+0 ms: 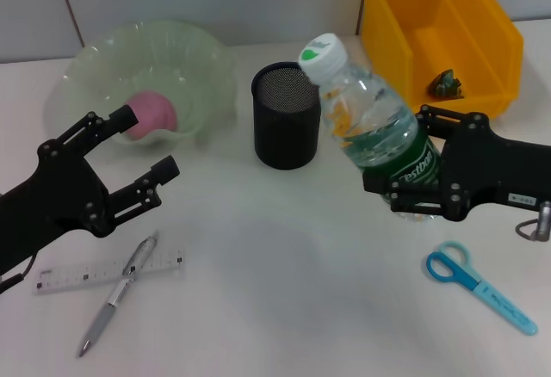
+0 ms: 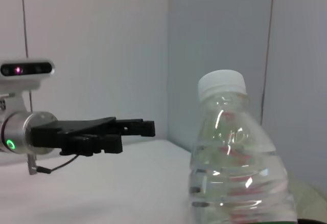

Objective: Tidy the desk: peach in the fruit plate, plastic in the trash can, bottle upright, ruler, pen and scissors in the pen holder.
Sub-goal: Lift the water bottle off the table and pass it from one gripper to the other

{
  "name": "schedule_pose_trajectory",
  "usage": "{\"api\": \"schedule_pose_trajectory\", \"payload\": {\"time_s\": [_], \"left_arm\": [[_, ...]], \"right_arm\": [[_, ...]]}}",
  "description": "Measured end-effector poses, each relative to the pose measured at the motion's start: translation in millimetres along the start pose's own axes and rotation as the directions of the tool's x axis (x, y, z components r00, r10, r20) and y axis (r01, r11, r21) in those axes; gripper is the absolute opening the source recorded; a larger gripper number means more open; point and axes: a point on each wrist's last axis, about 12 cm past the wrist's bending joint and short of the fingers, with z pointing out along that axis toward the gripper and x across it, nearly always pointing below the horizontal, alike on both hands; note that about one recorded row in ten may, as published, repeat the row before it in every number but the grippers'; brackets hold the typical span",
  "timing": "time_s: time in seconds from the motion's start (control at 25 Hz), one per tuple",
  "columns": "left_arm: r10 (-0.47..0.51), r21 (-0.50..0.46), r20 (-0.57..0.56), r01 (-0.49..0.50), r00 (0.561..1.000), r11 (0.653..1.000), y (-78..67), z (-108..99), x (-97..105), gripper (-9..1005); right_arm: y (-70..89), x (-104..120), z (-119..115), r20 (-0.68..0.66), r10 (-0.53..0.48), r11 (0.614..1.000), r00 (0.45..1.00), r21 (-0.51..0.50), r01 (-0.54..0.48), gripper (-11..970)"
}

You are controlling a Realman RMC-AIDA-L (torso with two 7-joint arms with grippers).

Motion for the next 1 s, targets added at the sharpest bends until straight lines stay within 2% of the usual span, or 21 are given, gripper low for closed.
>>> {"api": "schedule_pose_trajectory", "payload": {"time_s": [0.32, 1.0], "left_arm": [[-0.029, 0.046, 0.038, 0.027, 0.999, 0.999, -2.2, 2.8, -6.1, 776], [-0.044, 0.13, 0.072, 0.035, 0.996, 0.991, -1.8, 21.7, -14.1, 773]], "right_arm": [[-6.8, 13.4, -2.2, 0.047, 0.034, 0.999, 0.998, -0.02, -0.033, 769], [-8.0, 25.8, 29.9, 0.077, 0.061, 0.991, 0.995, -0.123, -0.051, 769]]}}
